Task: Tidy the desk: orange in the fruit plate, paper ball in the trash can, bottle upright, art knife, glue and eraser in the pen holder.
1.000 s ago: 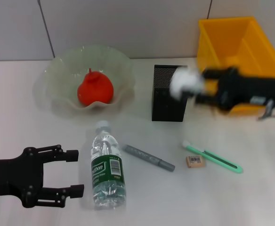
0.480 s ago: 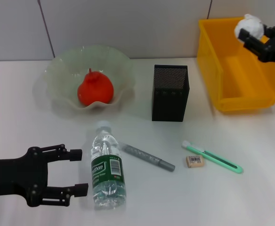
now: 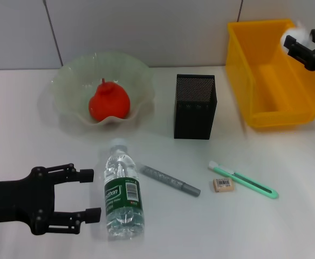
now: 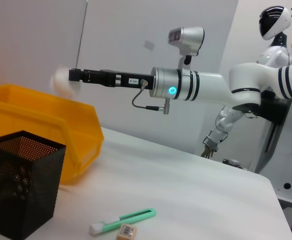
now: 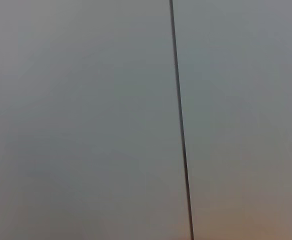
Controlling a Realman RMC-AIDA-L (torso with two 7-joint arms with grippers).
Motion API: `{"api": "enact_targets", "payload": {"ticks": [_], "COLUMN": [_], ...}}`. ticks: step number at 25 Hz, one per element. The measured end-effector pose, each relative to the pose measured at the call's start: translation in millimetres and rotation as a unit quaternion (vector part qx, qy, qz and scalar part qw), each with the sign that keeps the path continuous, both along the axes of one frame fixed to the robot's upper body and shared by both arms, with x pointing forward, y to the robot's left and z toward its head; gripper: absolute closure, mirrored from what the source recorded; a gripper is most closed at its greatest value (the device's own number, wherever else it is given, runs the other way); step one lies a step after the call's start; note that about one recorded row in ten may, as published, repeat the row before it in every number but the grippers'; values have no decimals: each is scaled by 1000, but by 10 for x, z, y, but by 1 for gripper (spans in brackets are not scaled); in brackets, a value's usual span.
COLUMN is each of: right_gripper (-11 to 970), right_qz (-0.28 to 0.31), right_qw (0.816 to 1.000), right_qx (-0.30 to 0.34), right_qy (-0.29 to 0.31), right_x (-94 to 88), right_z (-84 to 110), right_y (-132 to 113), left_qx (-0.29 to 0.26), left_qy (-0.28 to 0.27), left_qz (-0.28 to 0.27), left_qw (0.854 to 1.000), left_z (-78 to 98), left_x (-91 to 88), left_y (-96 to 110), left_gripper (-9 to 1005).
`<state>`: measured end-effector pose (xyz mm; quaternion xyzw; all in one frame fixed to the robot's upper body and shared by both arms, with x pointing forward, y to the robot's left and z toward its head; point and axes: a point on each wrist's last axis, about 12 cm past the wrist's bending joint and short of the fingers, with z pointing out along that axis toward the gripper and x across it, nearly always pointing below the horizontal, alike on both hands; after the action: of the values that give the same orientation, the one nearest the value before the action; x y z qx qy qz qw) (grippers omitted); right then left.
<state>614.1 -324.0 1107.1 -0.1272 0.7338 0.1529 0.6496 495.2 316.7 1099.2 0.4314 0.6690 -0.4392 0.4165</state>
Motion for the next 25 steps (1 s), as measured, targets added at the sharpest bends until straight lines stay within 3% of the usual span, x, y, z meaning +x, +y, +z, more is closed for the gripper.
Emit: {"api": "enact_targets", "payload": {"ticks": [2, 5, 11, 18, 25], "right_gripper": [310, 178, 178, 177, 177], "right_qz": [-1, -3, -8, -23, 24], "right_qw": [1000, 1000, 1000, 997, 989], "right_qx": [0, 0, 2, 58, 121], "right_qy": [0, 0, -1, -35, -85], "right_x": [1, 5, 8, -39, -183], "right_z": [-1, 0, 5, 90, 177], "right_y": [-3, -9, -22, -92, -32], "left_qx": [-1, -1, -1, -3, -4], "left_qy": [-2, -2, -2, 1, 0], "left_qz": [3, 3, 3, 3, 10], "left_qw": [1000, 1000, 1000, 1000, 1000], "left_z": [8, 10, 13, -2, -6], "left_x": [9, 12, 17, 8, 13], "left_y": [7, 9, 4, -1, 8], "left_gripper": [134, 134, 134, 135, 135]}}
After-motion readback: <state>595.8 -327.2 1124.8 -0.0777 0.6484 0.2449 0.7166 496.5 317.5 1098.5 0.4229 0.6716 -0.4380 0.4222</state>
